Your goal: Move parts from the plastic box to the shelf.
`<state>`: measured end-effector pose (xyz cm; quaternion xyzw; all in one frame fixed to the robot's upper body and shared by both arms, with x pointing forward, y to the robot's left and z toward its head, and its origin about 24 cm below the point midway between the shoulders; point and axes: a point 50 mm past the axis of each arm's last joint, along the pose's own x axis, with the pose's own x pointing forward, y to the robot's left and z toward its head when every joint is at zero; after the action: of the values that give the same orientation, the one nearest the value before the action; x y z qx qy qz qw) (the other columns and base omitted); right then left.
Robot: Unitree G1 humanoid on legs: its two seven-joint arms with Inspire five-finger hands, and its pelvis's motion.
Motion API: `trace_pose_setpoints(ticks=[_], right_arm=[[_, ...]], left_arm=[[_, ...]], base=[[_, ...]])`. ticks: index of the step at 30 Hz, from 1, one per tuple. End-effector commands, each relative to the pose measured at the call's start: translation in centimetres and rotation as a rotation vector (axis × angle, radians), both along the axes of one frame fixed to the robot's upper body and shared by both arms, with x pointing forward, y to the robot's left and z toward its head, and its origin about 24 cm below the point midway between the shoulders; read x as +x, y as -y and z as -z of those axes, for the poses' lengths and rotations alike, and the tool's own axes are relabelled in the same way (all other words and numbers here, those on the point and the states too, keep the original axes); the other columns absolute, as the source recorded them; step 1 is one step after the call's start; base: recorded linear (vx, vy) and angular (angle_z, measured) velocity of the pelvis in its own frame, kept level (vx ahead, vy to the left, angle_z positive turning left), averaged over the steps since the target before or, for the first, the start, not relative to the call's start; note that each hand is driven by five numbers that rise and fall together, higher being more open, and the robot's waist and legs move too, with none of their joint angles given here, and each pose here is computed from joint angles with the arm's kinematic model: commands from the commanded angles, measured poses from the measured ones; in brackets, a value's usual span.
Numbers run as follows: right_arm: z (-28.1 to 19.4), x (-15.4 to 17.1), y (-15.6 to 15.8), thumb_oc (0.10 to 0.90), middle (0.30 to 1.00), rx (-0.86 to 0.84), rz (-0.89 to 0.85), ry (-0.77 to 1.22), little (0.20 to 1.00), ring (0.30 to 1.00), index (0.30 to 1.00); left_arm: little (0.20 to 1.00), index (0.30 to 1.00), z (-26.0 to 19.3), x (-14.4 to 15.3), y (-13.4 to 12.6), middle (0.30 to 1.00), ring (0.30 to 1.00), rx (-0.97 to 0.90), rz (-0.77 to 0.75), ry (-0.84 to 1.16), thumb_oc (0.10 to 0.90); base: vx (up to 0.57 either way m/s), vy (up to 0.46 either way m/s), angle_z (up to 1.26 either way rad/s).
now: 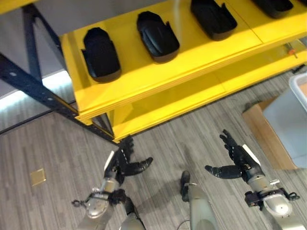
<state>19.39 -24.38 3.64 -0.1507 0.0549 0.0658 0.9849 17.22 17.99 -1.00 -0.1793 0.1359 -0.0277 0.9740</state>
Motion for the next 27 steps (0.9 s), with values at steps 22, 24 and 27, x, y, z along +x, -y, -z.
trace_pose_setpoints(ticks=[22,24,27], right_arm=[[1.5,-1.2,-2.5,0.900,1.000,0.281,0.001,-0.036,1.000,1.000,1.000],[1.5,-1.2,-2.7,0.900,1.000,0.284,-0.014,-0.040,1.000,1.000,1.000],[1.6,-1.2,-2.8,0.900,1.000,0.291,-0.016,-0.046,1.000,1.000,1.000]], left_arm=[[1.000,1.000,-0.2,-2.0,-2.1,1.000,1.000,-0.091,-0.033,0.022,0.900],[1.000,1.000,-0.1,-2.1,-2.3,1.000,1.000,-0.075,-0.034,0.017,0.900],[1.000,1.000,-0.2,-2.3,-2.5,1.000,1.000,-0.048,-0.028,0.021,0.900]], base=[[0.01,0.009,0.20],[0.00,0.004,-0.02],[0.01,0.003,-0.05]])
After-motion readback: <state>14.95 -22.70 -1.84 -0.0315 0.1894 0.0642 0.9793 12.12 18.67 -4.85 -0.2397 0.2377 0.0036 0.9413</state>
